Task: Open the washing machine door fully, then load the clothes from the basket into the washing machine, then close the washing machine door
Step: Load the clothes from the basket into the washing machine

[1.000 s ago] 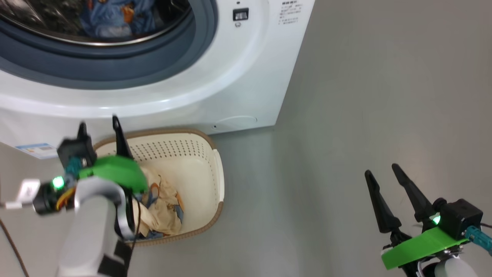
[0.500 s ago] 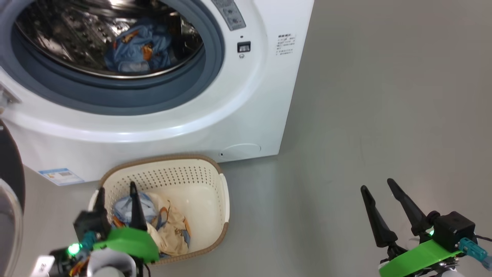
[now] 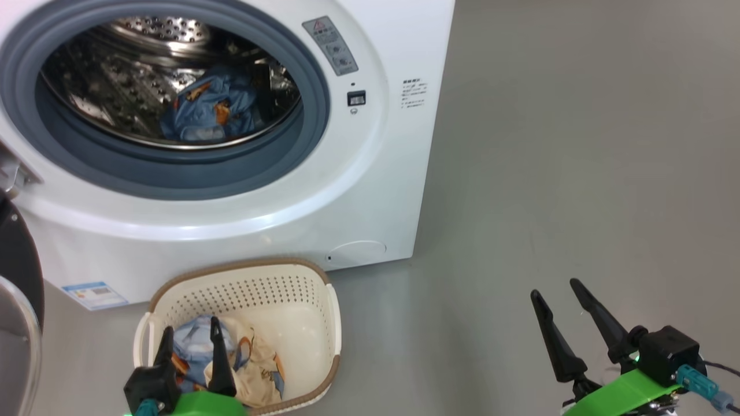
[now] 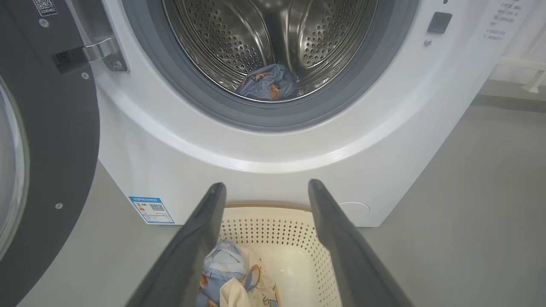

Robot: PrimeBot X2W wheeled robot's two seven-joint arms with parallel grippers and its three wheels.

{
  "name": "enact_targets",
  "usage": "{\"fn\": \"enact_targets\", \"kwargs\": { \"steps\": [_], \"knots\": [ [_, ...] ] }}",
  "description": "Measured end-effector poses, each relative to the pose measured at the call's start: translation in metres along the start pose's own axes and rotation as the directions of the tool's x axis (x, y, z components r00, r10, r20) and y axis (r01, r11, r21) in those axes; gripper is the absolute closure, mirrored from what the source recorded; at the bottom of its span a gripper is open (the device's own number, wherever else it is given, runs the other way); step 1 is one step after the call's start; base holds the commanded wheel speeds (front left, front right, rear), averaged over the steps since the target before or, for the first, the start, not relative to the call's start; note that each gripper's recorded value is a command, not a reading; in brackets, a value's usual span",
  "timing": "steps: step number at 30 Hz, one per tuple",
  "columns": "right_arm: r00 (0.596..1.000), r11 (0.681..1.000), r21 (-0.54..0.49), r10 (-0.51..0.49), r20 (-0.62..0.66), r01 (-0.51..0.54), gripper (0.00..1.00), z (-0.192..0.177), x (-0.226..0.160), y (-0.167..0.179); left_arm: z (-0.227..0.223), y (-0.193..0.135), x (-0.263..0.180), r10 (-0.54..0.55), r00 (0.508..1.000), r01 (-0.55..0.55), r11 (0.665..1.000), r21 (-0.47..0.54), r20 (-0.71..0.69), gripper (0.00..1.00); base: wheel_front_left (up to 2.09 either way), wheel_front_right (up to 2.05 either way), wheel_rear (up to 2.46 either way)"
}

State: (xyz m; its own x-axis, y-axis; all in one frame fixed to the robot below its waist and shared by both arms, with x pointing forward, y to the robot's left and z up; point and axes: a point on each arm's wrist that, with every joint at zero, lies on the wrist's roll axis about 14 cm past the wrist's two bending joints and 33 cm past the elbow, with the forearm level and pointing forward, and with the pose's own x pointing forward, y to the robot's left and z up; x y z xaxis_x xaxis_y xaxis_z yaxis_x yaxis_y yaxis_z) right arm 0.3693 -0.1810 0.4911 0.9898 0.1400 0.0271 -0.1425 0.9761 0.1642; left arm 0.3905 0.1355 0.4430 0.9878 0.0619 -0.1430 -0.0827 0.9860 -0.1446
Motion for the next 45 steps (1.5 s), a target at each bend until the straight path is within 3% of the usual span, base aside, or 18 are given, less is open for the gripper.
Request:
{"fn": "enact_targets", "kwargs": {
  "steps": [16, 45],
  "knots": [
    [1.0, 0.999, -0.015, -0.03, 0.005, 0.031, 0.0, 0.002, -0.028, -0.003, 0.015, 0.02, -0.025, 0.049, 0.997, -0.049, 0.999, 0.003, 0.052, 0.0, 0.0, 0.0, 0.0],
    [1.0, 0.999, -0.038, 0.001, 0.002, -0.001, 0.0, 0.0, -0.029, 0.006, 0.018, 0.046, -0.058, 0.105, 0.992, -0.106, 0.994, -0.002, 0.073, 0.0, 0.0, 0.0, 0.0]
  ]
}}
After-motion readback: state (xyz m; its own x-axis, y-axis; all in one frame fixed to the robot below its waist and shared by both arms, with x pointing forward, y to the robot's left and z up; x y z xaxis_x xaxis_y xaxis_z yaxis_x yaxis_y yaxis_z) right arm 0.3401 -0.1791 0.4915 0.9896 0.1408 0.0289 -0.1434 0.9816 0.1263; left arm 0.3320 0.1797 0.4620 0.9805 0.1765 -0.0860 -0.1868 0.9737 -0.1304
